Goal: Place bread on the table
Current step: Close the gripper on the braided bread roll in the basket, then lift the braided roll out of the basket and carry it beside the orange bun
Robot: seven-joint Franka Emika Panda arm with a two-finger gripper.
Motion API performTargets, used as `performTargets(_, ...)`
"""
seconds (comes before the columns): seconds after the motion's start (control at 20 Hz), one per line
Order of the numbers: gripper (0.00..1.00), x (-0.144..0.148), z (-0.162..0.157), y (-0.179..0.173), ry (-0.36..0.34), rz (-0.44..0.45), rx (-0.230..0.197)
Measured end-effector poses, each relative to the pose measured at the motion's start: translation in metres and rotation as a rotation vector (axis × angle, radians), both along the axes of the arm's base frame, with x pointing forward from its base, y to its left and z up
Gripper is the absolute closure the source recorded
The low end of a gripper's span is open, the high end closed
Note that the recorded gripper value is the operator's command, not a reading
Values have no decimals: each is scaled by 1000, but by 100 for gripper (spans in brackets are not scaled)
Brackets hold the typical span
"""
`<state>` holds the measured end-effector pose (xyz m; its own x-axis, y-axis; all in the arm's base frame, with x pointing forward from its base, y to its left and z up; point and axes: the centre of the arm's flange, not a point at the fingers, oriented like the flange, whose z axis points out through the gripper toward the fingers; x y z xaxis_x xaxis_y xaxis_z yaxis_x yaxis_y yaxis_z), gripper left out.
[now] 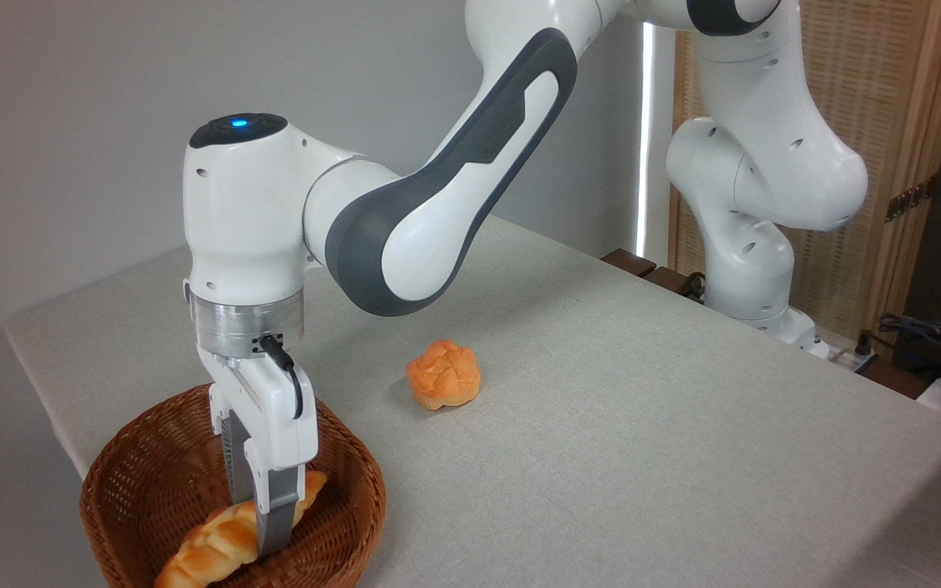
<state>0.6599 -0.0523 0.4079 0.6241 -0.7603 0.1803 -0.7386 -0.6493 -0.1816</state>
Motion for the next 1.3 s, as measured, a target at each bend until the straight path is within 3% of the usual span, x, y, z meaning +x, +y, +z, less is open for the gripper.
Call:
performTargets(1.0, 86, 1, 5, -2, -9, 0, -4)
performTargets(1.1, 85, 1, 11, -3, -18, 14, -20)
performTargets(1.3, 86, -2, 52, -4, -73, 68, -107)
